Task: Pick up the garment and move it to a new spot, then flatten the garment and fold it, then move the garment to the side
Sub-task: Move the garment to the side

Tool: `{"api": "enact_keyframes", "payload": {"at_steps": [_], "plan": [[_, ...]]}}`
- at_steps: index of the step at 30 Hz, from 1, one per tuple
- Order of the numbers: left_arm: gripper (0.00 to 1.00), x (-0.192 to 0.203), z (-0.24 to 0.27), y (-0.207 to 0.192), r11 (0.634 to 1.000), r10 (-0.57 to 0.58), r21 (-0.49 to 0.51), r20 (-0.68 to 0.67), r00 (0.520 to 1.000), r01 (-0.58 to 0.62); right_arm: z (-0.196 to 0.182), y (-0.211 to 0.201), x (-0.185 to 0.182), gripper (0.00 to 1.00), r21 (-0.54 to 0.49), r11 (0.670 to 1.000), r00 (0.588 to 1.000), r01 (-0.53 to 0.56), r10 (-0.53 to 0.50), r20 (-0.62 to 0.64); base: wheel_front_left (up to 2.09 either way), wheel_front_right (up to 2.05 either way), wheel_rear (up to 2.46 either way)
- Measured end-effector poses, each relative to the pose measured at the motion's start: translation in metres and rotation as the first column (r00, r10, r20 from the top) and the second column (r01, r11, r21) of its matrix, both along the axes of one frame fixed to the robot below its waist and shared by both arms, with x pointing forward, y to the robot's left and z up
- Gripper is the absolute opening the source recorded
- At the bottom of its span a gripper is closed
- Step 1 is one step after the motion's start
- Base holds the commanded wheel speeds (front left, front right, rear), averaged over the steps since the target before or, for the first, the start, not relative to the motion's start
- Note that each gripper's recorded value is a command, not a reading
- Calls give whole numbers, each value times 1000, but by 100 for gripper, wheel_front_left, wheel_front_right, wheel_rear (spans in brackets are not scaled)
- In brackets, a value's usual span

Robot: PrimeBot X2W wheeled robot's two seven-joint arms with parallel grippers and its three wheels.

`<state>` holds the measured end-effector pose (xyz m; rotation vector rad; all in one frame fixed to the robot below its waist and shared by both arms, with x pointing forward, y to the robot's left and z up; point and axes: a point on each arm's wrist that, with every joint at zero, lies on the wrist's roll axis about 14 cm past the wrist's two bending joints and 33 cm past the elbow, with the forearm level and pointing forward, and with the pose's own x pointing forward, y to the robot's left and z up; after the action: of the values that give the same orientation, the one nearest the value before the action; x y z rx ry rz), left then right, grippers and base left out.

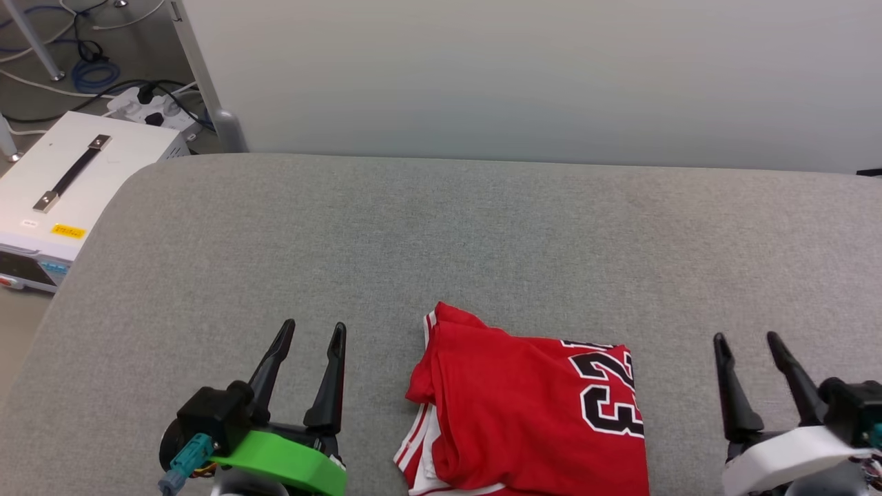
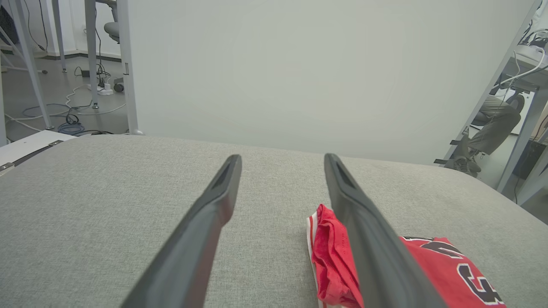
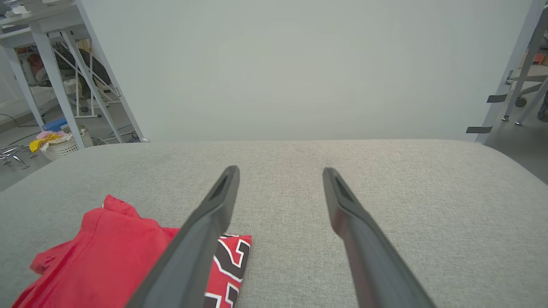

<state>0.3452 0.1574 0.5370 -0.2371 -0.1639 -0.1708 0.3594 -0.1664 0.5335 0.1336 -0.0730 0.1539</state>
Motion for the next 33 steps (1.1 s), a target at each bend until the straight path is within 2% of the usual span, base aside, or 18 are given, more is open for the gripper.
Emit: {"api": "enact_keyframes", "payload": {"at_steps": [4, 7, 9, 12, 16, 24, 30, 33], "plan": [[100, 1, -5, -1, 1000, 0, 0, -16, 1000, 0, -23, 16, 2, 100, -27, 997, 988, -67, 62, -145, 0, 0, 0], [100, 2, -10, -2, 1000, -2, -1, -32, 999, 2, -46, 27, 1, 100, -29, 992, 949, -119, 105, -297, 0, 0, 0], [100, 2, -14, -2, 1000, -4, -2, -46, 999, 4, -63, 36, -2, 100, -18, 987, 900, -160, 138, -415, 0, 0, 0], [100, 3, -21, -3, 1000, -5, -4, -67, 998, 5, -89, 47, -10, 100, 9, 979, 801, -203, 171, -574, 0, 0, 0], [100, 5, -27, -3, 1000, -6, -3, -88, 996, 6, -107, 51, -12, 100, 16, 973, 697, -228, 175, -695, 0, 0, 0], [100, 10, -32, 5, 1000, 20, -5, -106, 994, -21, -136, 64, -4, 100, 67, 967, 555, -246, 197, -808, 0, 0, 0], [100, 11, -38, 15, 999, 53, -1, -126, 991, -54, -154, 81, -2, 100, 85, 953, 485, -292, 224, -846, 0, 0, 0], [100, 10, -41, 19, 998, 65, 1, -137, 988, -65, -166, 85, -9, 100, 90, 945, 431, -314, 227, -874, 0, 0, 0]]}}
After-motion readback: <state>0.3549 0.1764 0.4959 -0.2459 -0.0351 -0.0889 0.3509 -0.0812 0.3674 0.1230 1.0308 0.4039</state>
